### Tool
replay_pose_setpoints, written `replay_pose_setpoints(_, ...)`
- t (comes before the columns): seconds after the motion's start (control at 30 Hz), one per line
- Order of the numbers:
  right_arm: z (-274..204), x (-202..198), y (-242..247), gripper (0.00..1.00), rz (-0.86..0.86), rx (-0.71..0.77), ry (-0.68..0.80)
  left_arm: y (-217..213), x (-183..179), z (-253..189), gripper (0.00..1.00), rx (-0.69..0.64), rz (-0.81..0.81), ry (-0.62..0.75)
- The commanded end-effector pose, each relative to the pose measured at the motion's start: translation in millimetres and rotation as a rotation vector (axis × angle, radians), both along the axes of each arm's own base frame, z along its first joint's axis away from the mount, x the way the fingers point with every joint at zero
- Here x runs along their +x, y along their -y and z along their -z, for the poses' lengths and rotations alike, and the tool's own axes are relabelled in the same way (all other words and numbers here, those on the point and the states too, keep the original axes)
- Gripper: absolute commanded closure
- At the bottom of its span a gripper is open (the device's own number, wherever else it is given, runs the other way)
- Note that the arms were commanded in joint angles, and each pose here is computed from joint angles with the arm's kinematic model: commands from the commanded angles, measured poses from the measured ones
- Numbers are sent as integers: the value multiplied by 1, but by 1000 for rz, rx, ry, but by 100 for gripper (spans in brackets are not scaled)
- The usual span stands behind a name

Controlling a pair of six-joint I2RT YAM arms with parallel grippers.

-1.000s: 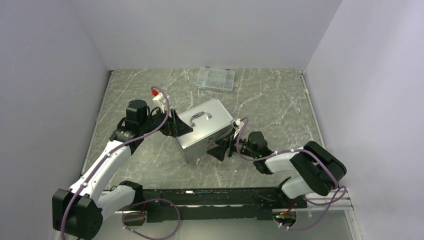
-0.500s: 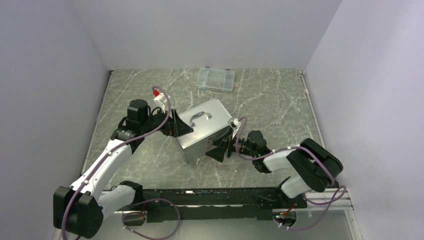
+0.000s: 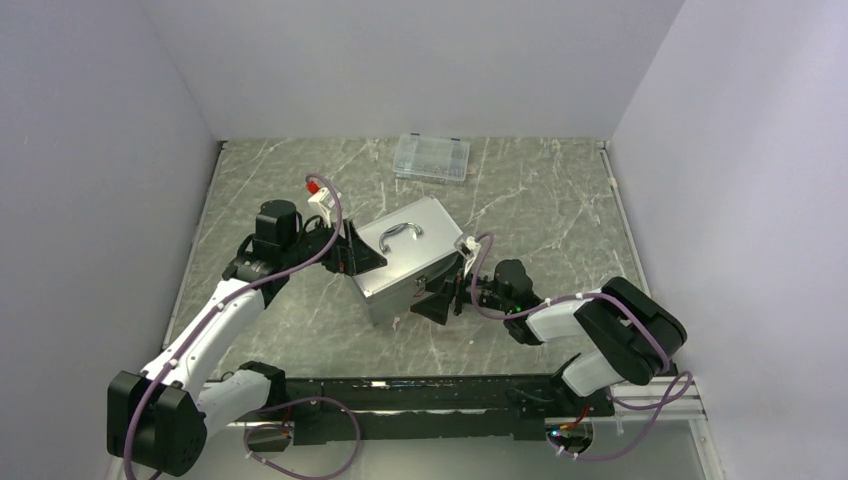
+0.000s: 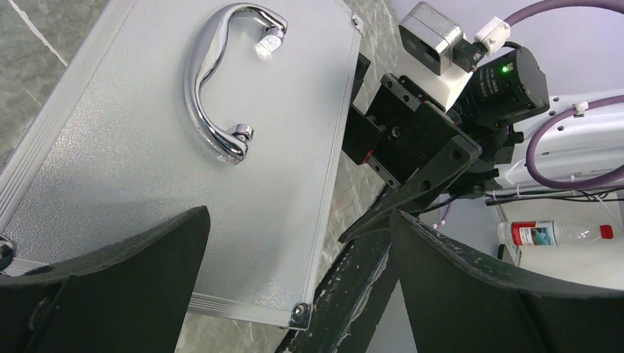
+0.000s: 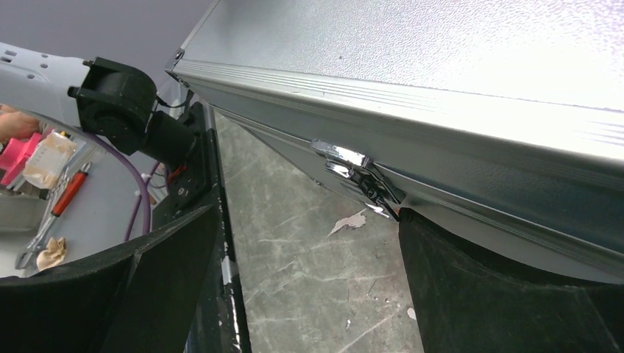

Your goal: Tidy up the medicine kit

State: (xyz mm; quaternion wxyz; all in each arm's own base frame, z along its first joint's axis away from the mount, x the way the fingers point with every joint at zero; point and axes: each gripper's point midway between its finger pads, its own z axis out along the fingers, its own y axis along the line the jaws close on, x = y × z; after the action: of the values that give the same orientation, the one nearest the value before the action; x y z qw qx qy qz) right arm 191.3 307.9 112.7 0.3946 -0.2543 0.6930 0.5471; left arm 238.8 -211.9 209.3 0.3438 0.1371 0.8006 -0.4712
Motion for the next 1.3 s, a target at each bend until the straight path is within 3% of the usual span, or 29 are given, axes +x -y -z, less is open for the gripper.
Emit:
replay_pose_setpoints(0.0, -25, 2, -7, 5, -37, 37, 73, 3, -2, -9, 1, -17, 30, 39)
replay_pose_setpoints(0.43, -19, 0, -5, 5, -50, -16, 42, 3, -2, -7, 0, -13, 31, 36)
replay_pose_setpoints(1.27, -35, -9, 2, 5, -44, 24, 69, 2, -2, -1, 1, -4, 25, 29)
